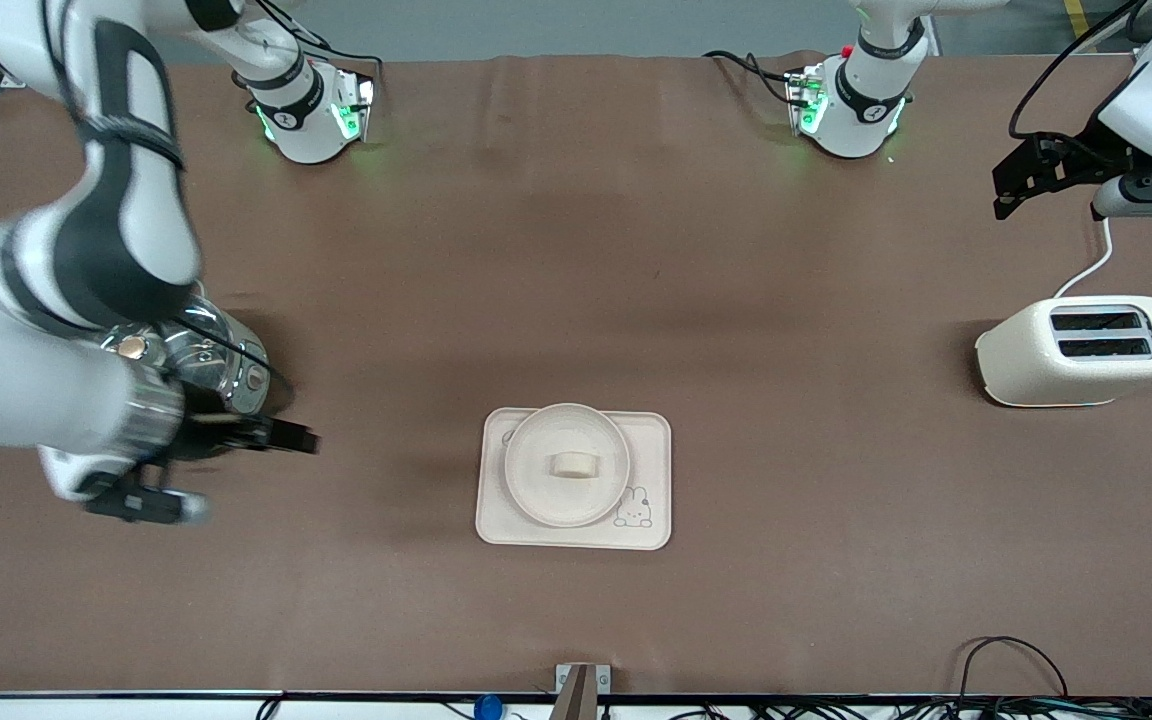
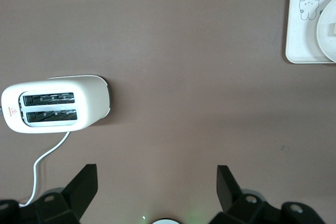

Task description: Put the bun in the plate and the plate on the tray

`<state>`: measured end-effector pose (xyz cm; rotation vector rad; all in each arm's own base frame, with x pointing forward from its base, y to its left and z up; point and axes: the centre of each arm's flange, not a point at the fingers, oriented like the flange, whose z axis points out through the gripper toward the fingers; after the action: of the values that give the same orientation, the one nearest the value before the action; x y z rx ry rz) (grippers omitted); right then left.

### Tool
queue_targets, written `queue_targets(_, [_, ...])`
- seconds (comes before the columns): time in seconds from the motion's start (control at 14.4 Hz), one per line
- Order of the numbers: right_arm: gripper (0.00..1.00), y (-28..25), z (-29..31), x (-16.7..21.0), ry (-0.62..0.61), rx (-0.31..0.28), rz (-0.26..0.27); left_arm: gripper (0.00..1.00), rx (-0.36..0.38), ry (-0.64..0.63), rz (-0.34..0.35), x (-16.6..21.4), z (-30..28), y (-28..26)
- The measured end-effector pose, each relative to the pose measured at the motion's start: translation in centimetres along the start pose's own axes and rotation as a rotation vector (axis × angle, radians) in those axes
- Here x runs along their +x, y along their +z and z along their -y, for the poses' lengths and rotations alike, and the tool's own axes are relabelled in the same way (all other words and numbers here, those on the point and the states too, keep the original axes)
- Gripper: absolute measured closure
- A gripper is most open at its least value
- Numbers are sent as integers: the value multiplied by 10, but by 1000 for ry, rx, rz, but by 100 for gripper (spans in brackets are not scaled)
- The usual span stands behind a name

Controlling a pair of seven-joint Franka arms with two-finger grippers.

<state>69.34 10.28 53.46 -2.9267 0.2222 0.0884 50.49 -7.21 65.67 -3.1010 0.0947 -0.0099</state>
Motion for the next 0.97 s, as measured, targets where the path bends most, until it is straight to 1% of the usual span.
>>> queue_targets(0.21, [0, -82, -60, -34, -22, -88, -9, 0, -1, 0, -8, 0, 0, -4])
queue_targets(0.42, [0, -127, -94, -67, -43, -176, 4, 0, -1, 0, -13, 1, 0, -6])
queue_targets(0.49, [0, -138, -100, -77, -40, -190, 1, 0, -1, 0, -14, 1, 0, -6])
queue_targets(0.62, [0, -154, -113, -100, -49, -195, 3, 0, -1, 0, -14, 1, 0, -6])
queue_targets(0.76, [0, -158, -122, -119, -61, -224, 6, 0, -1, 0, -15, 1, 0, -7])
queue_targets(0.97, [0, -157, -139, -122, -111, -216, -20, 0, -1, 1, -15, 1, 0, -7])
